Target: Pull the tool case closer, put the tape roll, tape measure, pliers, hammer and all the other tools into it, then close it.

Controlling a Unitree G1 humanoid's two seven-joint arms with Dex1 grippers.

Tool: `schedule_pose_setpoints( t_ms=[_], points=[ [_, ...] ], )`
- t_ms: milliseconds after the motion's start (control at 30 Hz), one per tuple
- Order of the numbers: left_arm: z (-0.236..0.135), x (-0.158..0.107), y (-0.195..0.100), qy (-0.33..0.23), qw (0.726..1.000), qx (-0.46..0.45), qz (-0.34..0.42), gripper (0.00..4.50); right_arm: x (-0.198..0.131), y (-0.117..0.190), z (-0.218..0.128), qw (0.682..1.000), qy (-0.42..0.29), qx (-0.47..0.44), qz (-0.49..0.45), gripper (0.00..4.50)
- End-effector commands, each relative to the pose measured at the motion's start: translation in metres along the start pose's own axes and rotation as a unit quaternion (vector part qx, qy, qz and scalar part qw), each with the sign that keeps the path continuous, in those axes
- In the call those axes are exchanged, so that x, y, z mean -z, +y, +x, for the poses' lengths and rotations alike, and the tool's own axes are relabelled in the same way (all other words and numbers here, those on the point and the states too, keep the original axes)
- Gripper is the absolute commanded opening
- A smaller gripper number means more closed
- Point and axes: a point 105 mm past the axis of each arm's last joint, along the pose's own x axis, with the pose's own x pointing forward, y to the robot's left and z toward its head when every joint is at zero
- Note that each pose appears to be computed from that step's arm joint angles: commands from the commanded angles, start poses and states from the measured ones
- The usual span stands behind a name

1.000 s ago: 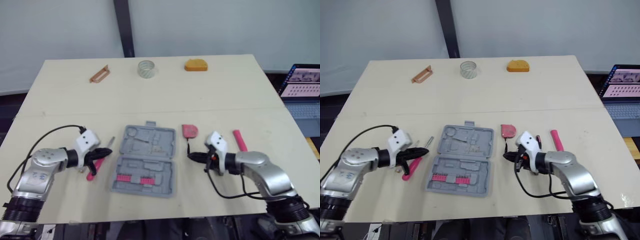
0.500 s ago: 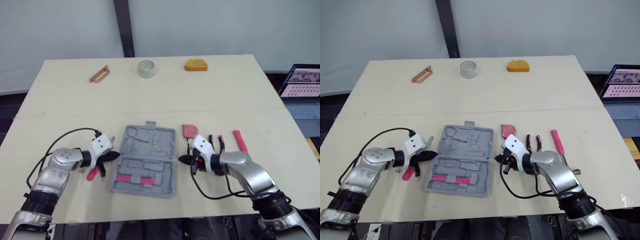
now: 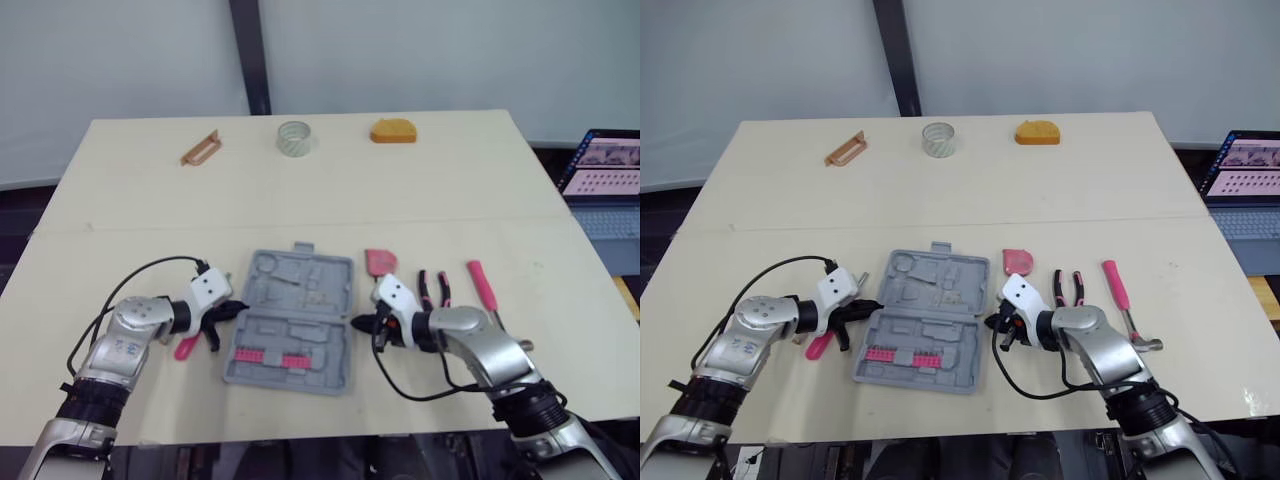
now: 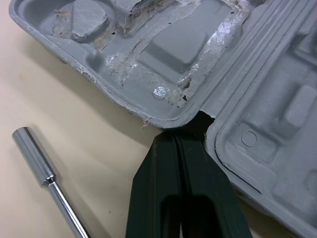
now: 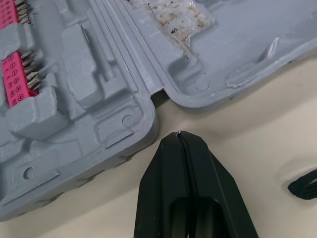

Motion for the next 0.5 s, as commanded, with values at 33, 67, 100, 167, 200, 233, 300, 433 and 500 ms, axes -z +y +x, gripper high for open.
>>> schedule_pose_setpoints(
  t_ms=[33,67,100,167,200,233,300,433,500],
  points=[
    [0.004,0.007,-0.017,0.007,1.000,0.028,-0.004,0.06,-0.013,0.006,0.002,0.999,-0.022,-0.014,-0.019,0.00],
    [0.004,0.008,-0.019,0.008,0.999,0.031,-0.005,0.06,-0.014,0.007,0.002,0.999,-0.026,-0.018,-0.019,0.00],
    [0.003,0.009,-0.022,0.009,0.999,0.036,-0.007,0.06,-0.015,0.009,0.002,0.999,-0.028,-0.022,-0.020,0.00],
    [0.002,0.010,-0.029,0.011,0.999,0.044,-0.009,0.06,-0.016,0.011,0.002,0.999,-0.029,-0.028,-0.021,0.00],
    [0.002,0.011,-0.032,0.012,0.999,0.049,-0.011,0.06,-0.015,0.012,0.001,0.999,-0.029,-0.032,-0.021,0.00],
    [0.001,0.011,-0.035,0.013,0.998,0.052,-0.014,0.06,-0.015,0.014,0.001,0.999,-0.027,-0.035,-0.022,0.00],
    [0.000,0.012,-0.039,0.015,0.998,0.056,-0.016,0.06,-0.015,0.016,0.000,0.999,-0.026,-0.039,-0.022,0.00],
    [-0.006,0.014,-0.052,0.023,0.997,0.072,-0.022,0.06,-0.005,0.025,-0.006,0.998,-0.011,-0.062,-0.015,0.00],
    [-0.010,0.016,-0.059,0.029,0.996,0.082,-0.025,0.06,0.000,0.030,-0.010,0.997,-0.002,-0.071,-0.012,0.00]
  ],
)
